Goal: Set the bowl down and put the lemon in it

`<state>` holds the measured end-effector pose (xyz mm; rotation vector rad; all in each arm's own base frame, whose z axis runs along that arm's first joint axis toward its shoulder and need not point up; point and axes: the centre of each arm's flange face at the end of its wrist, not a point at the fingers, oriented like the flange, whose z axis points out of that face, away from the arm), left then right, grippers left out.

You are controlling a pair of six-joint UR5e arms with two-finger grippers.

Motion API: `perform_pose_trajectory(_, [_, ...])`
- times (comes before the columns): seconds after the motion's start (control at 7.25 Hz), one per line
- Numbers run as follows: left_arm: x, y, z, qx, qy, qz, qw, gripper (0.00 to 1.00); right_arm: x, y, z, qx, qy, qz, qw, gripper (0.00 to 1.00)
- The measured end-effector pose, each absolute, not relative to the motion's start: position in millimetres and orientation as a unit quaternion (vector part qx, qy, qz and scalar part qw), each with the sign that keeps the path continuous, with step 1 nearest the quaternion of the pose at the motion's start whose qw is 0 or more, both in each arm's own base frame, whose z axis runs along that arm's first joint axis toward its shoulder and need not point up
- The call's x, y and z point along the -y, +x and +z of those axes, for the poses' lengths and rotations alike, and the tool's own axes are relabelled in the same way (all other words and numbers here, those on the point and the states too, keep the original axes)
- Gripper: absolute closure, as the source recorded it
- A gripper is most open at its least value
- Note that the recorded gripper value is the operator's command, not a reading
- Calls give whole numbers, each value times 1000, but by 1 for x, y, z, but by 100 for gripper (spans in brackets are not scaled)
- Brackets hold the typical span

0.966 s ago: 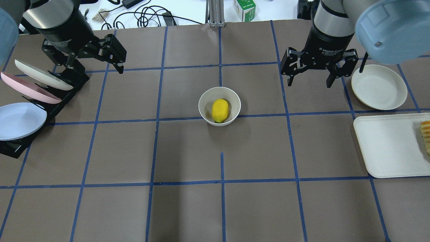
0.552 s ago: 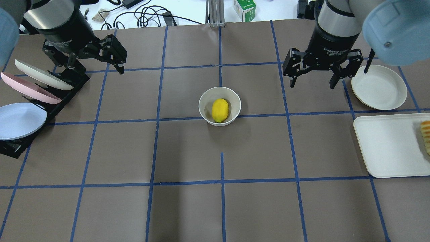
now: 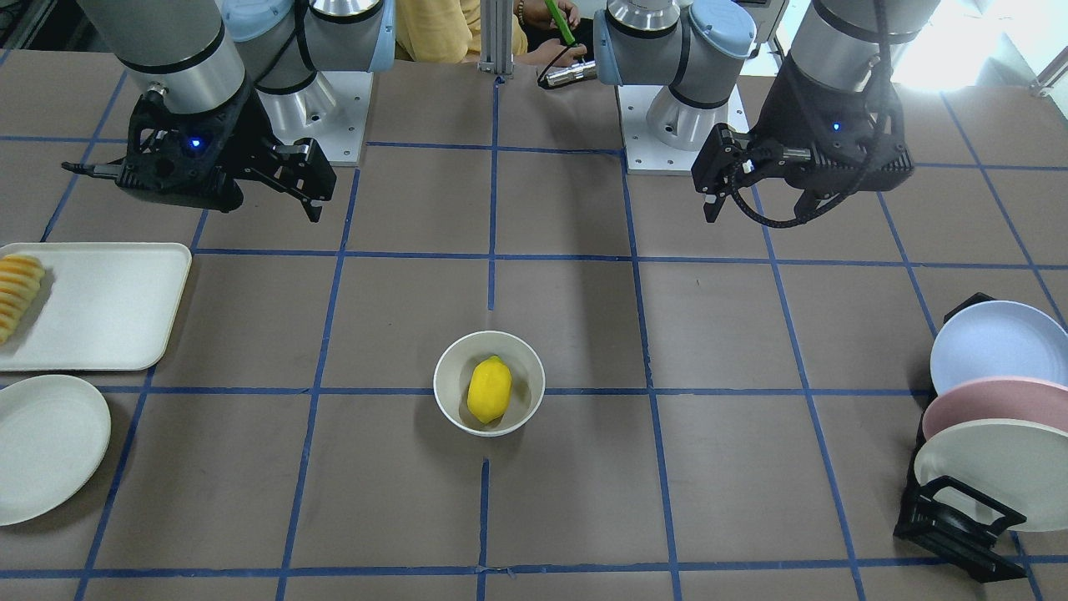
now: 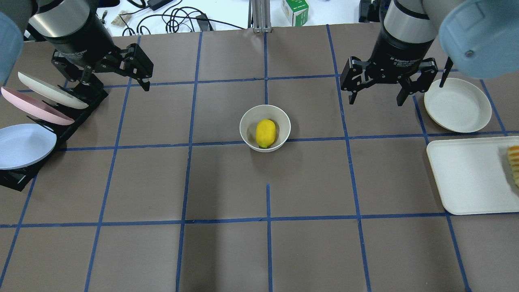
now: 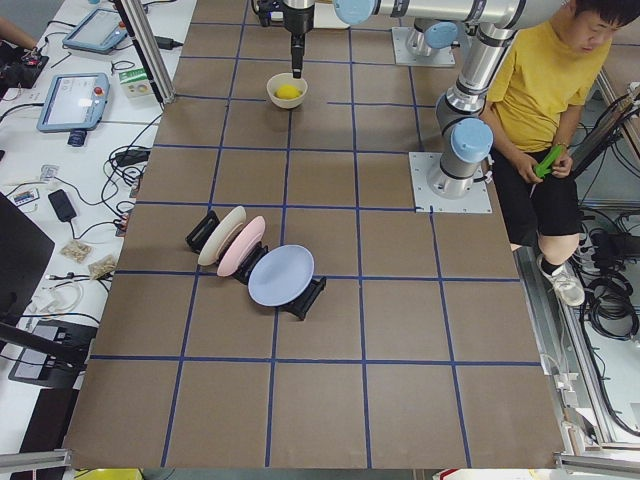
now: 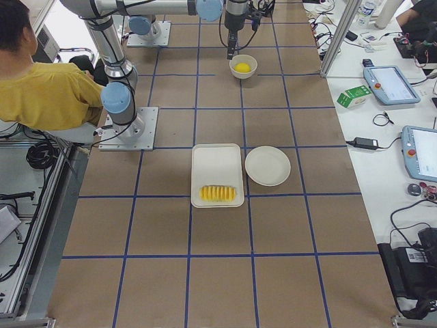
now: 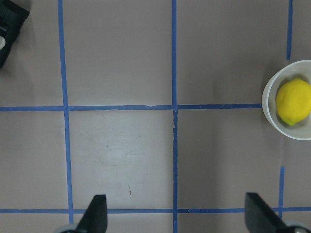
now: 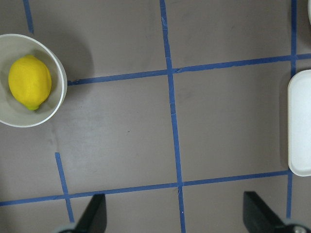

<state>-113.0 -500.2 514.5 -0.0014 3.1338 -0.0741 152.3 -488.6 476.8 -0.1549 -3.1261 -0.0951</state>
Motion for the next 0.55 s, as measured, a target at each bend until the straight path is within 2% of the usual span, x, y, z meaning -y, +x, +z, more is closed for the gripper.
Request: perform_pose_trajectory(0.55, [499,-113,514,-1000,0,-23,5,0,489,153,477,998,-50,-29,3,0])
